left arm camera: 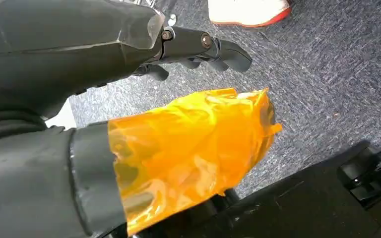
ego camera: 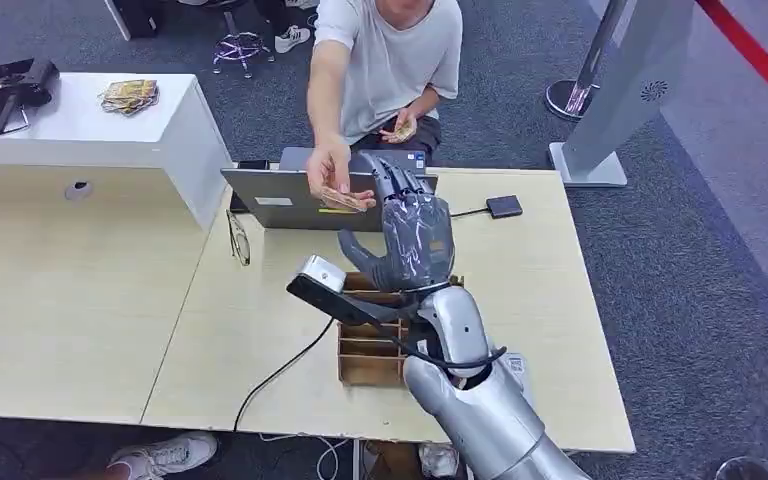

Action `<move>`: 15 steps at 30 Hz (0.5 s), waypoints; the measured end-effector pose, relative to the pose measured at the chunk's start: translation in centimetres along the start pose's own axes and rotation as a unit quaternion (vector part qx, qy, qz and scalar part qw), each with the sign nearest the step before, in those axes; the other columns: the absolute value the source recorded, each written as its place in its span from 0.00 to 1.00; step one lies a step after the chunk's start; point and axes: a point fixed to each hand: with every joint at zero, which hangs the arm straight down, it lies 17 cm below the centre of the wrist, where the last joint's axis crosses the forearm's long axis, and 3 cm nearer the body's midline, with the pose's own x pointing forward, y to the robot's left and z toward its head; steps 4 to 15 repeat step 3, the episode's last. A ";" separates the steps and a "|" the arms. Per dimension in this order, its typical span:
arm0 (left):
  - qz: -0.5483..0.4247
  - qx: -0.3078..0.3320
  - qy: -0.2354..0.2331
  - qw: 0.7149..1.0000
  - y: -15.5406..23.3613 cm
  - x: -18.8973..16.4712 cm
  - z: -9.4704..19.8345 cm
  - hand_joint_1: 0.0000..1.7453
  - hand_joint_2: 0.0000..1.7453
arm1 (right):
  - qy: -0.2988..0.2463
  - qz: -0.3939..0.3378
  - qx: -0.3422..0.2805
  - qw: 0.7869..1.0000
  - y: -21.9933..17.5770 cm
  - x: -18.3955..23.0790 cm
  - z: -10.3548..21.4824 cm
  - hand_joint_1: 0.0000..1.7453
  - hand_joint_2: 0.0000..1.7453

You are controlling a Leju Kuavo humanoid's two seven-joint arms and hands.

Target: Pass the card to the sensor for recognition and then transmit it.

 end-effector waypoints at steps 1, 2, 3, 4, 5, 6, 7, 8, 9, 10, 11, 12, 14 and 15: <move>0.000 0.000 0.000 1.000 0.0 0.0 0.0 0.00 0.00 | 0.000 -0.004 0.000 1.000 0.0 0.0 0.0 0.00 0.00; 0.002 0.001 0.000 1.000 0.0 0.0 0.0 0.00 0.00 | 0.001 -0.007 -0.001 1.000 0.0 0.0 0.0 0.00 0.00; 0.003 0.001 0.001 1.000 0.1 0.0 0.0 0.00 0.00 | 0.001 -0.014 -0.002 1.000 -0.1 0.1 0.0 0.00 0.00; 0.003 0.001 0.001 1.000 0.1 0.0 0.0 0.00 0.00 | 0.001 -0.014 -0.002 1.000 -0.1 0.1 0.0 0.00 0.00; 0.003 0.001 0.001 1.000 0.1 0.0 0.0 0.00 0.00 | 0.001 -0.014 -0.002 1.000 -0.1 0.1 0.0 0.00 0.00; 0.003 0.001 0.001 1.000 0.1 0.0 0.0 0.00 0.00 | 0.001 -0.014 -0.002 1.000 -0.1 0.1 0.0 0.00 0.00; 0.003 0.001 0.001 1.000 0.1 0.0 0.0 0.00 0.00 | 0.001 -0.014 -0.002 1.000 -0.1 0.1 0.0 0.00 0.00; 0.003 0.001 0.001 1.000 0.1 0.0 0.0 0.00 0.00 | 0.001 -0.014 -0.002 1.000 -0.1 0.1 0.0 0.00 0.00; 0.003 0.001 0.001 1.000 0.1 0.0 0.0 0.00 0.00 | 0.001 -0.014 -0.002 1.000 -0.1 0.1 0.0 0.00 0.00; 0.003 0.001 0.001 1.000 0.1 0.0 0.0 0.00 0.00 | 0.001 -0.014 -0.002 1.000 -0.1 0.1 0.0 0.00 0.00; 0.003 0.001 0.001 1.000 0.1 0.0 0.0 0.00 0.00 | 0.001 -0.014 -0.002 1.000 -0.1 0.1 0.0 0.00 0.00; 0.003 0.001 0.001 1.000 0.1 0.0 0.0 0.00 0.00 | 0.001 -0.014 -0.002 1.000 -0.1 0.1 0.0 0.00 0.00; 0.003 0.001 0.001 1.000 0.1 0.0 0.0 0.00 0.00 | 0.001 -0.014 -0.002 1.000 -0.1 0.1 0.0 0.00 0.00; 0.003 0.001 0.001 1.000 0.1 0.0 0.0 0.00 0.00 | 0.001 -0.014 -0.002 1.000 -0.1 0.1 0.0 0.00 0.00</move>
